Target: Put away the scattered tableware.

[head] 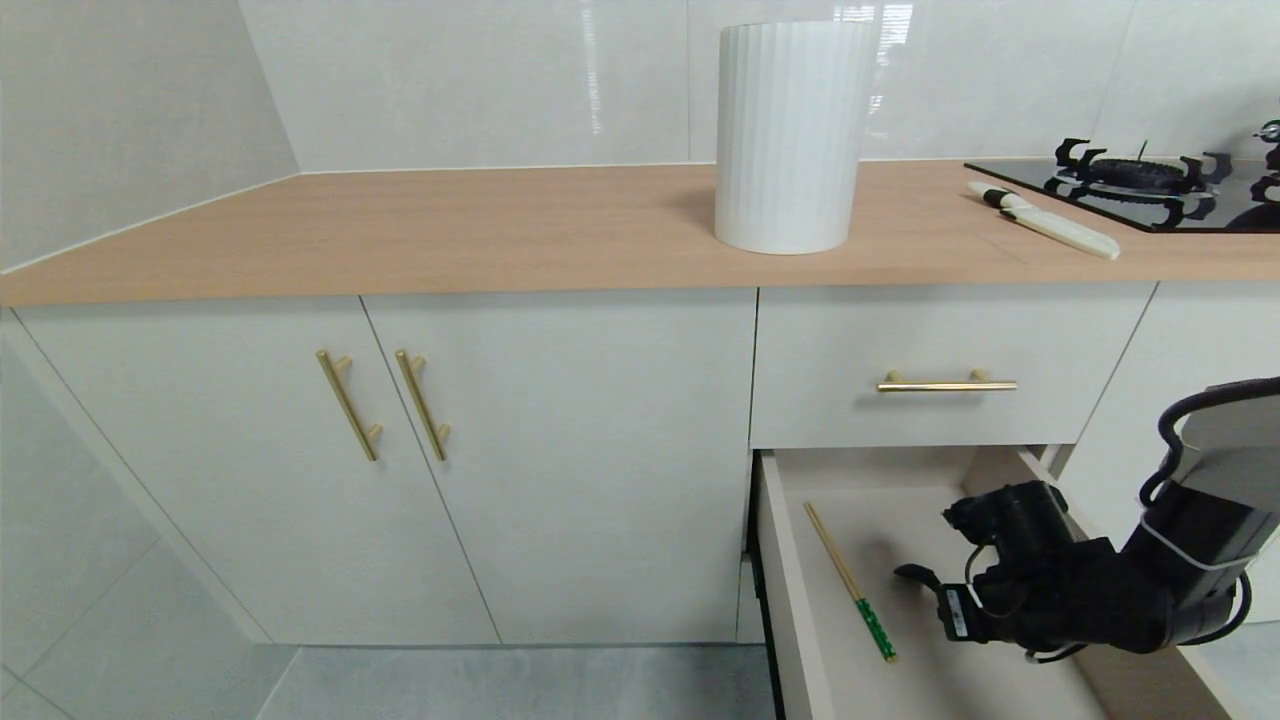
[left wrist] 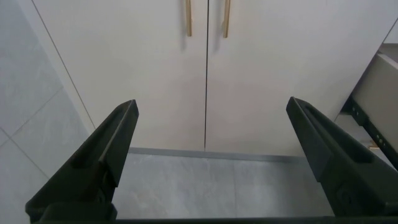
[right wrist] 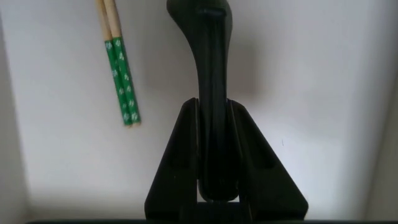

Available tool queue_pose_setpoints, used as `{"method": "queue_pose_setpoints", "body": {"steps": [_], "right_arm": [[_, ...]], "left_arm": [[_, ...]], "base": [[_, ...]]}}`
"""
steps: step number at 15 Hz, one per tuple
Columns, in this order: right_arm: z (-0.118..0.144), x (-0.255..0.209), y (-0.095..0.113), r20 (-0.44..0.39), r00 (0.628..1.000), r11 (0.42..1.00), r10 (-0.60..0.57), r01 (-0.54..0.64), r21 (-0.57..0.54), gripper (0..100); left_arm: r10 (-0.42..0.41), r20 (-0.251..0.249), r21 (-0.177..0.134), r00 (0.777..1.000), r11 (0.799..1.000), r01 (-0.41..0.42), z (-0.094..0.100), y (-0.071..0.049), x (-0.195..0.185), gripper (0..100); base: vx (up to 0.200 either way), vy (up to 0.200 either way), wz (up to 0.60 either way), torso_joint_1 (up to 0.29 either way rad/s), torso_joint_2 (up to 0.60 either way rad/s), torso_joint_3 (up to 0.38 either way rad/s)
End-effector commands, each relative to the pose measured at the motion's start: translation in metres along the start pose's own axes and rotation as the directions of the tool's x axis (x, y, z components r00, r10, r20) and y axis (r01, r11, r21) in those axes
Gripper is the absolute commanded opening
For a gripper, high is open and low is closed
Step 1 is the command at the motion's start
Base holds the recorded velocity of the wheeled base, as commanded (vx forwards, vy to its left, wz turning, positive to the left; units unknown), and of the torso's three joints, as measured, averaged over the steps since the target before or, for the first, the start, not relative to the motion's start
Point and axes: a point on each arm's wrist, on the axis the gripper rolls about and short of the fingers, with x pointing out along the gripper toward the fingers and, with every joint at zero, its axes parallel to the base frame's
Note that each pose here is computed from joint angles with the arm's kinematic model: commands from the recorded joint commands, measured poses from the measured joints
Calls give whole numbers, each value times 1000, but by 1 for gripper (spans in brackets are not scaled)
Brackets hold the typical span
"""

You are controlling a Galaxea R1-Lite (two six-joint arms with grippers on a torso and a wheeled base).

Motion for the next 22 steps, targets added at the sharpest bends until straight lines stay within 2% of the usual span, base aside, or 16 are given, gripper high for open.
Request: {"method": "queue_pose_setpoints", "body": {"steps": [1,4,5,12,16,20,21,22], "right_arm": [[-9,15,0,-33,999,1000,-17,17,-11,0],[-7,21,0,18,1000,999,-17,17,-30,0],[-6,21,0,21,1000,999,-16,17,-30,100],[-2,17,1,49,999,1000,-10,12,-25,100],[21,-59,1,255,967,1000,22,-19,-12,100],[6,-130,1,387,921,999,42,-34,-26,100],[2,-135,2,395,918,999,46,-37,-30,100],[-13,-149,4,403,913,998,58,-42,-49,100]], "left_arm": [[1,0,-1,1000,1000,-1,0,0,0,100],[1,0,-1,1000,1000,-1,0,0,0,100],[1,0,-1,1000,1000,-1,0,0,0,100],[1,0,-1,1000,1000,-1,0,0,0,100],[1,0,-1,1000,1000,-1,0,0,0,100],[1,0,-1,1000,1000,-1,0,0,0,100],[1,0,-1,1000,1000,-1,0,0,0,100],[1,0,1,1000,1000,-1,0,0,0,100]], "base": [[0,0,0,0,0,0],[0,0,0,0,0,0],[0,0,0,0,0,0],[0,0,0,0,0,0],[0,0,0,0,0,0],[0,0,0,0,0,0],[0,0,0,0,0,0],[0,0,0,0,0,0]]}}
